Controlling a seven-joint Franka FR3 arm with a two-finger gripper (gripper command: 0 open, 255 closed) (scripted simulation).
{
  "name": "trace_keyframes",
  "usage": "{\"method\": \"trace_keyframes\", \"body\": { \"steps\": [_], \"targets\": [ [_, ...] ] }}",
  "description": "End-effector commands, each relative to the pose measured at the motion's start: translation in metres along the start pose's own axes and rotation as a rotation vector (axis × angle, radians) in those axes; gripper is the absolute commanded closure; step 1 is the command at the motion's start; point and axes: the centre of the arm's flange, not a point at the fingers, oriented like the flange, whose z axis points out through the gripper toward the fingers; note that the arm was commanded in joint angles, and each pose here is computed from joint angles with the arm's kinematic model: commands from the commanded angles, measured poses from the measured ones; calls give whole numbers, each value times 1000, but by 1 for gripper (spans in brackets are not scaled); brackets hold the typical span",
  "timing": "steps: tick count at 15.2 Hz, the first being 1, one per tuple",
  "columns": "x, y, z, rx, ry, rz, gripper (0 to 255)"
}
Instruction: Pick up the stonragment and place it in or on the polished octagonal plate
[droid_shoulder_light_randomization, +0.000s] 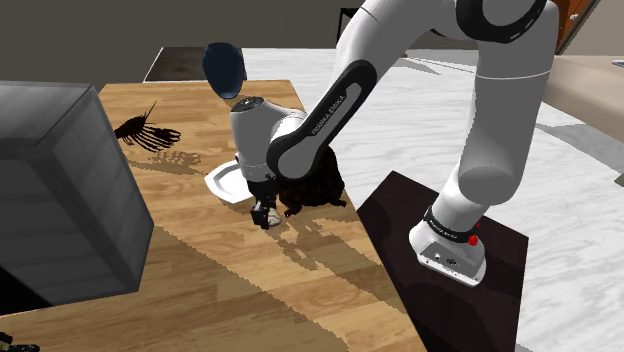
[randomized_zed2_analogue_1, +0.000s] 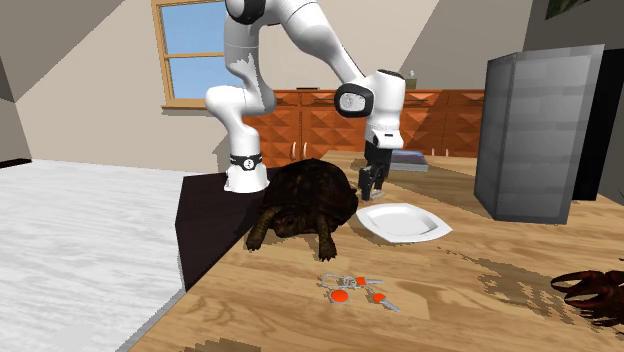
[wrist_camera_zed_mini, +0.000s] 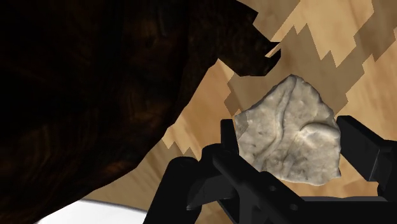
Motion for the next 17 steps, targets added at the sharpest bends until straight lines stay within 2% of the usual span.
{"method": "trace_keyframes", "body": {
  "steps": [1,17],
  "targets": [
    [-1,0,-8,0,0,0,255],
    [-10,-4,-90,0,0,0,255]
  ]
}}
